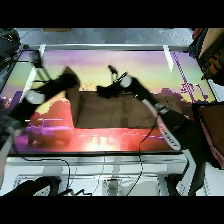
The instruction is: Fold the clothes and pants, and hang the long-sleeved shirts on hangers.
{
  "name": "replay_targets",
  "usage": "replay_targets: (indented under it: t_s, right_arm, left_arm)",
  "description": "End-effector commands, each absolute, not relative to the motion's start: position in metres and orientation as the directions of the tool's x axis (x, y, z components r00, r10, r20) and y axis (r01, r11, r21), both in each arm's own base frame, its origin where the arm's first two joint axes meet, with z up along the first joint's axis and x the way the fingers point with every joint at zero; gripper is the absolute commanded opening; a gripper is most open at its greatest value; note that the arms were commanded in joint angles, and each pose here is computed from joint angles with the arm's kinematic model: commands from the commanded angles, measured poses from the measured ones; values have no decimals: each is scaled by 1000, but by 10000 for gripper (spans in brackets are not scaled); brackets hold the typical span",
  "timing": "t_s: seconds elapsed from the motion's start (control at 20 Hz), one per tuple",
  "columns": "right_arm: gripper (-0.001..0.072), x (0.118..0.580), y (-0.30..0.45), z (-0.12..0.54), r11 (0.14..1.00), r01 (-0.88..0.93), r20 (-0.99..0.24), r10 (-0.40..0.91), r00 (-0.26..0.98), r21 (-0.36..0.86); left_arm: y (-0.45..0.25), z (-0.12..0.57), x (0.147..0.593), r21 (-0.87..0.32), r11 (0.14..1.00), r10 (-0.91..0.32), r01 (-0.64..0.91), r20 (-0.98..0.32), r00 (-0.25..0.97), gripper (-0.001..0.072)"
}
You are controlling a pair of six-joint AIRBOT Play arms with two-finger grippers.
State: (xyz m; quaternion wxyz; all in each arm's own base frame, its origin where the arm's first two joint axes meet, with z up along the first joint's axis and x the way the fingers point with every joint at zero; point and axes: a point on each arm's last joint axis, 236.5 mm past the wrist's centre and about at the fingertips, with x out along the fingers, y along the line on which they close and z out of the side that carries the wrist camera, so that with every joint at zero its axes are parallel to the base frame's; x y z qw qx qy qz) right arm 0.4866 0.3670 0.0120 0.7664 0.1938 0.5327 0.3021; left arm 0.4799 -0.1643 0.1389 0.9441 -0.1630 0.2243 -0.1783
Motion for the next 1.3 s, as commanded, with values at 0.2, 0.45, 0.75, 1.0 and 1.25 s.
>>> replay_targets:
  t_s: [0.2, 0.45, 0.75, 1.0, 1.25]
  right_arm:
    - [32, 513, 210, 97, 837, -252, -741, 547, 389, 486]
    - [32, 525, 158, 114, 870, -194, -740, 488, 464, 452]
    - [32, 516, 93, 88, 946, -138, -848, 324, 419, 293]
    - [32, 514, 73, 85, 953, -174, -863, 298, 408, 247]
    - [32, 516, 75, 86, 951, -176, -858, 305, 414, 253]
  left_arm:
    - [-331, 54, 433, -397, 808, -583, 435, -432, 688, 18]
    - [-350, 51, 415, -404, 782, -622, 475, -449, 642, 679]
    - [-253, 55, 432, -420, 817, -576, 394, -565, 591, 710]
    - [-121, 4, 429, -468, 869, -487, 165, -744, 458, 700]
    - [-87, -58, 422, -475, 870, -489, 128, -803, 340, 700]
